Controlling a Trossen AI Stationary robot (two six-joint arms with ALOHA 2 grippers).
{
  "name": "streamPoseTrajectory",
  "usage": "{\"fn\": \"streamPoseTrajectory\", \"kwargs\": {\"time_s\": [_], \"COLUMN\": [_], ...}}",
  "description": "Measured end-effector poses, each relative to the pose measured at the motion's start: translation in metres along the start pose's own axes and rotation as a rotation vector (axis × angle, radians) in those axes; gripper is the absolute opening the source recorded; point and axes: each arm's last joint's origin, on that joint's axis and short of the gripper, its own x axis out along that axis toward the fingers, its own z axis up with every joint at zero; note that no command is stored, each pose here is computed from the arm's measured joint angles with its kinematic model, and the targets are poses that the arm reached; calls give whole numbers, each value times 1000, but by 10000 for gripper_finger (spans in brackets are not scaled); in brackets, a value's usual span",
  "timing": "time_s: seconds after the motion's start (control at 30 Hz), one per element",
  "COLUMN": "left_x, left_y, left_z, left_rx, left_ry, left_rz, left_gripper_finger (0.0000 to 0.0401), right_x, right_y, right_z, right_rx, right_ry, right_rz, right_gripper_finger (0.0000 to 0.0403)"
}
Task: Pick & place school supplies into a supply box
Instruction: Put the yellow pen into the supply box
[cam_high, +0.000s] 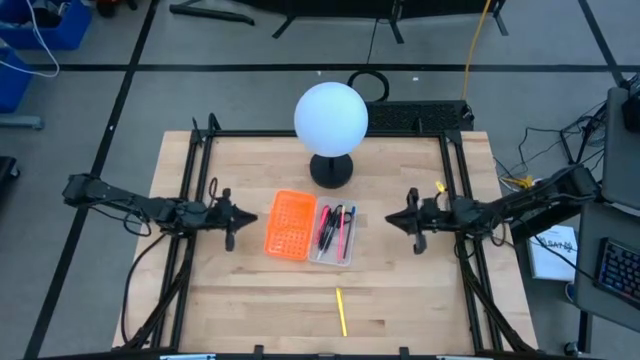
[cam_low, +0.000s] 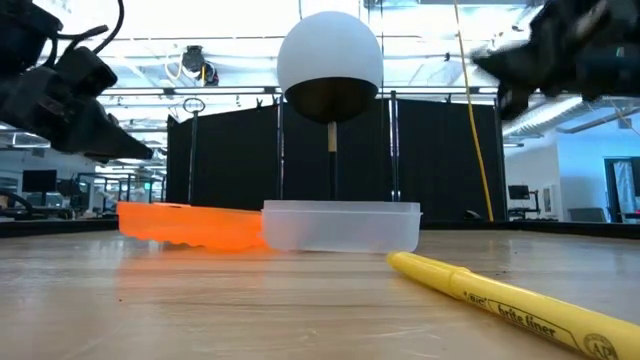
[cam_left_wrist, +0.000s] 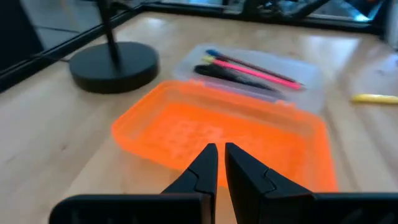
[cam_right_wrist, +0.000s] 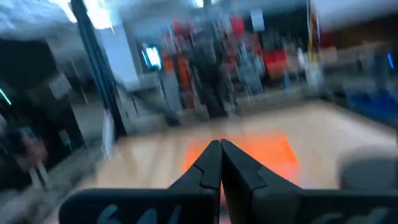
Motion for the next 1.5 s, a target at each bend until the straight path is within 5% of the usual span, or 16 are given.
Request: {"fn": "streamPoseTrajectory", "kwargs": {"time_s": [0.33,0.57,0.83,1.17,1.37,1.5], "left_x": [5,9,50,143,204,238], "left_y": [-1,-10,-80,-162,-219,-245], "left_z": [-3,38,105,136,146,154], "left_rx": [-182,-152,157,251,286,424], "left_ry": [63,169,263,501,521,499], "left_rz": [32,222,53,-39,-129,-219], "left_gripper_finger": [35,35,35,42,98,152], "right_x": [-1,-1,-1,-1,-1,-1], "right_y": [2,4,4,4,5,5], "right_z": [1,6,8,8,6,9], "right_rx": [-50,-105,-191,-180,-180,-122], "right_ry": [-27,-70,-92,-95,-74,-105], "right_rz": [18,74,71,71,95,99], "right_gripper_finger": [0,0,0,0,0,0]}}
